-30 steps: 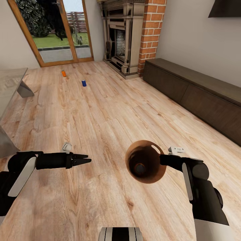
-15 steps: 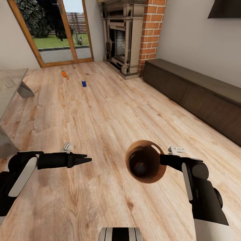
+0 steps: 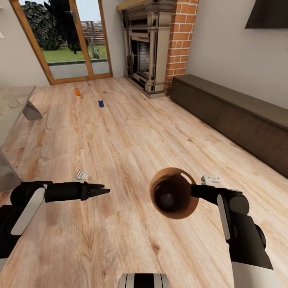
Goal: Put the three can of soda from the living room inside the tash can in the kitchen.
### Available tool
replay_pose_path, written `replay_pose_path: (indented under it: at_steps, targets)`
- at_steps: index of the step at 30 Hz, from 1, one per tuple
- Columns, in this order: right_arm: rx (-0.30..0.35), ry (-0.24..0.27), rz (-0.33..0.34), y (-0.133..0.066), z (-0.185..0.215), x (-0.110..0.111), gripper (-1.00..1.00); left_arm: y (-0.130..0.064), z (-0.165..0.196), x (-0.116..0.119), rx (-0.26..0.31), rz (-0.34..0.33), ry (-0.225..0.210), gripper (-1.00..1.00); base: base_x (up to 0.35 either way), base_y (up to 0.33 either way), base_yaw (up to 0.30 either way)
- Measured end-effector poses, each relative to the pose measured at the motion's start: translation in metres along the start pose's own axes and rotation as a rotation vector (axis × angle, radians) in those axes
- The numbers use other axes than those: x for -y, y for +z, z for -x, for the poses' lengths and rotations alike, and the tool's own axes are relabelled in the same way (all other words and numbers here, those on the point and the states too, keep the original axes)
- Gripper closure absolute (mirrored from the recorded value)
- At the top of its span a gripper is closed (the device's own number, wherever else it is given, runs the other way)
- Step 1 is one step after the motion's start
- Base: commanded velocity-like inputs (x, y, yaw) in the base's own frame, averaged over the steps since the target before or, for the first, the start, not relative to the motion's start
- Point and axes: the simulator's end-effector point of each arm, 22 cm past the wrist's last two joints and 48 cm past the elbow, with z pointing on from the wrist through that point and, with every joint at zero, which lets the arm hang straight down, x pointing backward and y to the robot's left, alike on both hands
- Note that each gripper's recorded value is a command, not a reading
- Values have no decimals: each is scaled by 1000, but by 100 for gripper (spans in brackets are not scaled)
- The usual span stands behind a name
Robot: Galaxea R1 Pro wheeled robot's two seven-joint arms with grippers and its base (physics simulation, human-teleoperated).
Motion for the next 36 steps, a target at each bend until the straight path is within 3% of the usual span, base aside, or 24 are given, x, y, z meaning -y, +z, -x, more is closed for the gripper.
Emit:
replay_pose_path:
  at_steps: [27, 30, 31, 36]
  targets:
    - [40, -7, 2, -19, 18, -3, 100, -9, 11, 12, 19, 22, 42, -100, 0, 0, 0]
    - [42, -6, 4, -21, 19, -4, 100, 0, 14, 8, 31, 56, 39, -100, 0, 0, 0]
    - [42, -6, 5, -21, 19, -4, 100, 17, 17, 2, 53, 103, 24, -100, 0, 0, 0]
    - [50, -9, 2, -25, 23, -4, 100, 25, 21, 6, 71, 115, 23, -100, 0, 0, 0]
